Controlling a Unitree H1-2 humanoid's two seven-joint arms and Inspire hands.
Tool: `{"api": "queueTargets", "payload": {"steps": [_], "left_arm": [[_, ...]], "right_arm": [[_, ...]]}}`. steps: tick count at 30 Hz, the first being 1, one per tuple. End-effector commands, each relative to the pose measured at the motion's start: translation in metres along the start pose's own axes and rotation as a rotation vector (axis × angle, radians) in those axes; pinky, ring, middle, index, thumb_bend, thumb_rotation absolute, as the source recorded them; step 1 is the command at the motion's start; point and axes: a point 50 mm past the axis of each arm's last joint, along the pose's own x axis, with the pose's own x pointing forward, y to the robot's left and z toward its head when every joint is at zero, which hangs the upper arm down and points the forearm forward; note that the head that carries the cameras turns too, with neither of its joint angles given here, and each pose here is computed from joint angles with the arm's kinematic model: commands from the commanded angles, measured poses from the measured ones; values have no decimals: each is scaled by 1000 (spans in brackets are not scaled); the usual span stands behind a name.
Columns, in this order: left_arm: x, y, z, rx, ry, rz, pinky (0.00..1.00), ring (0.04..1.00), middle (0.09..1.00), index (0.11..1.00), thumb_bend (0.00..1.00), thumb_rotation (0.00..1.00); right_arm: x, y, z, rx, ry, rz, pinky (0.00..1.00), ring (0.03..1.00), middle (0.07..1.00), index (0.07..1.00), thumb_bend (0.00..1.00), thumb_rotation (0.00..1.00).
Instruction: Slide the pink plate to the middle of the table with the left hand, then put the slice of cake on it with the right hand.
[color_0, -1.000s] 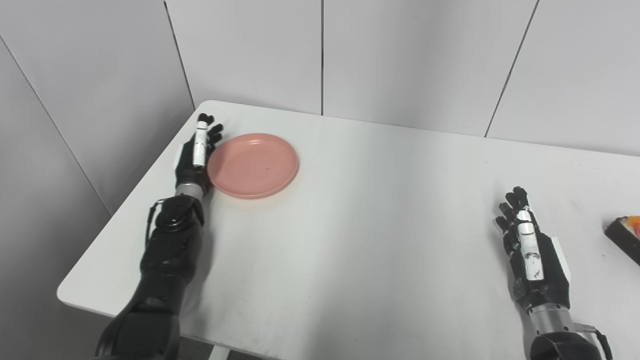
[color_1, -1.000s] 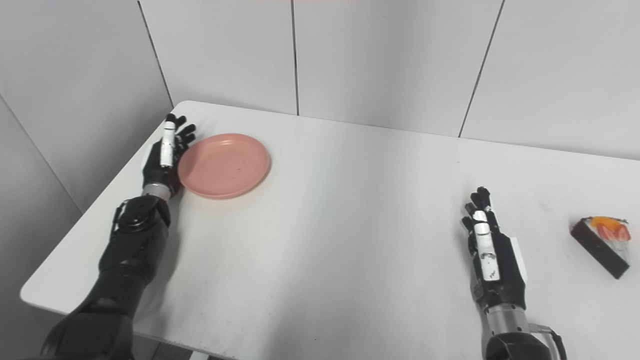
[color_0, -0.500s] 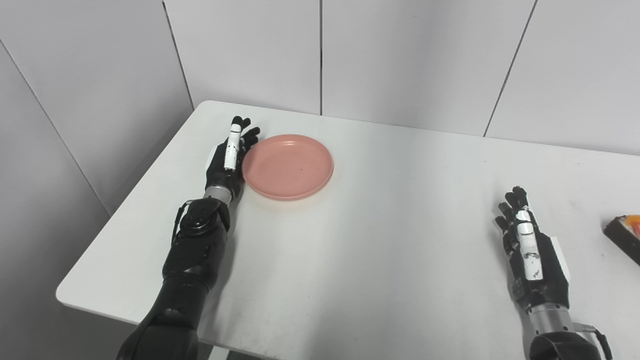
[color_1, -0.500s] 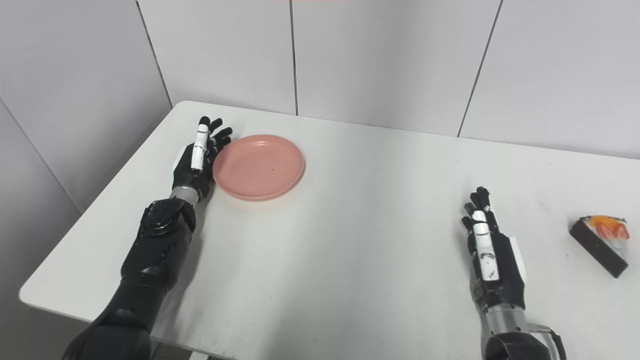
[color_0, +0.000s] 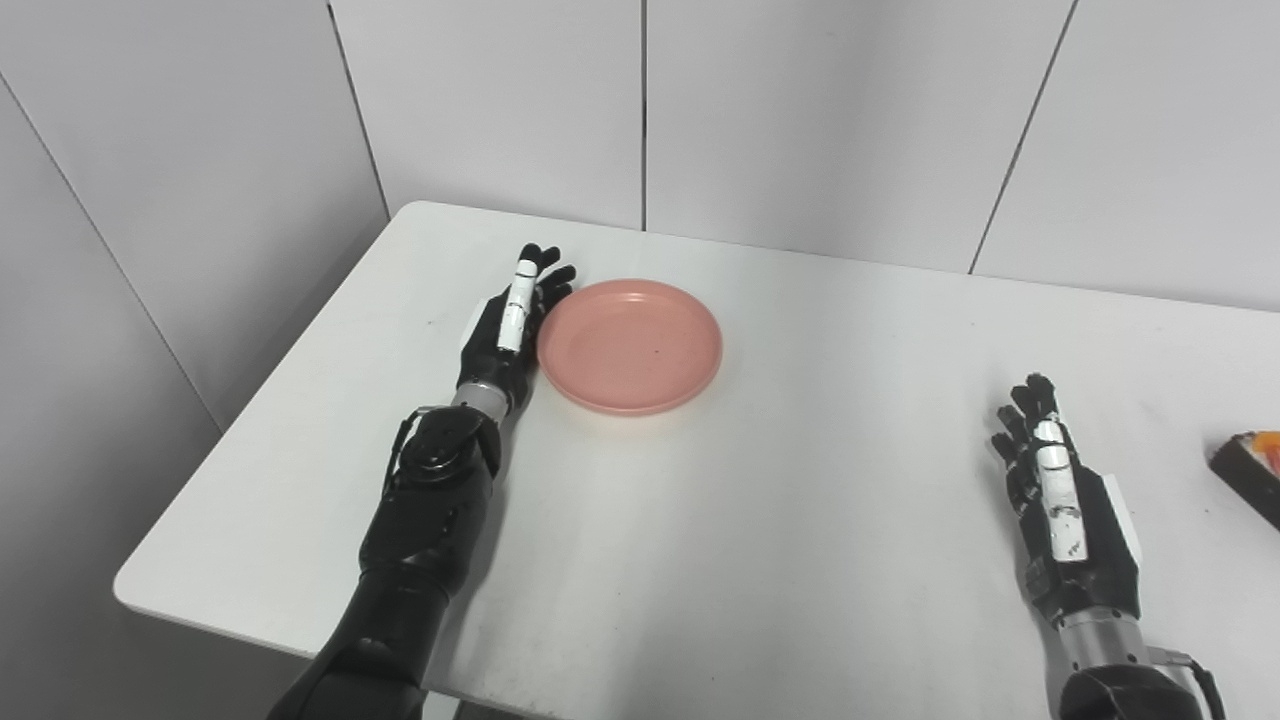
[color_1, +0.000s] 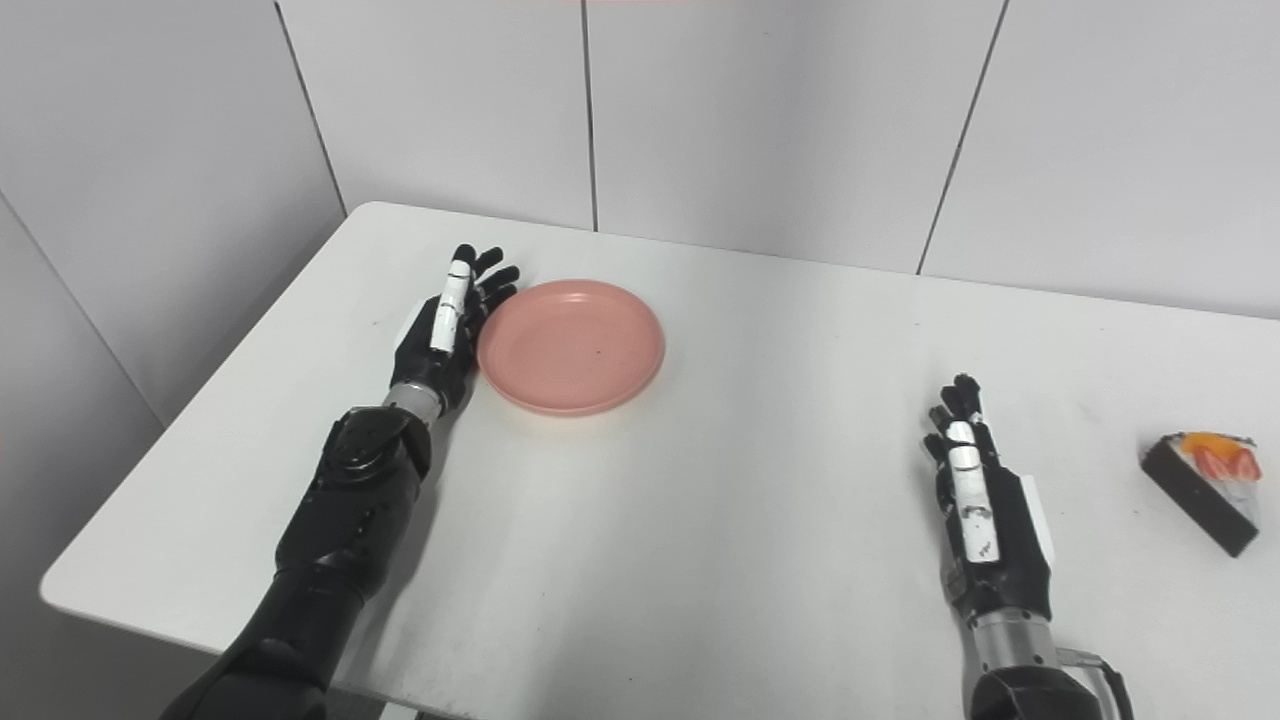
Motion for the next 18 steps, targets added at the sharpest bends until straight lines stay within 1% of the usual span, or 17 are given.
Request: {"api": "queueTargets", "payload": {"steps": [1,3,9,10,12,15,18], "left_arm": [[3,-19,4,5,3,-81,919,916,872,882,694,1000],[2,-23,4,3,5,-92,916,911,871,886,686,1000],[-1,-33,2,-24,22,-109,863,893,871,883,667,1000],[-2,-35,1,-26,26,-123,862,893,871,883,668,1000],[-3,-39,0,-30,30,-149,876,905,885,892,676,1000],[-5,-45,-1,-40,38,-174,895,910,889,898,666,1000],[-9,-52,-2,-46,42,-197,905,914,895,901,656,1000]], "right_arm": [[4,3,8,6,-52,7,1000,993,997,1000,624,908],[4,3,8,6,-54,5,1000,985,992,1000,630,897],[4,4,8,-1,-60,-5,1000,976,980,1000,637,895],[4,4,8,-4,-58,-3,1000,975,979,1000,638,894],[4,4,8,-6,-56,-2,1000,978,981,1000,653,900],[4,5,9,0,-53,-9,1000,977,975,1000,661,882],[3,7,10,-11,-53,-11,1000,974,973,998,646,884]]}}
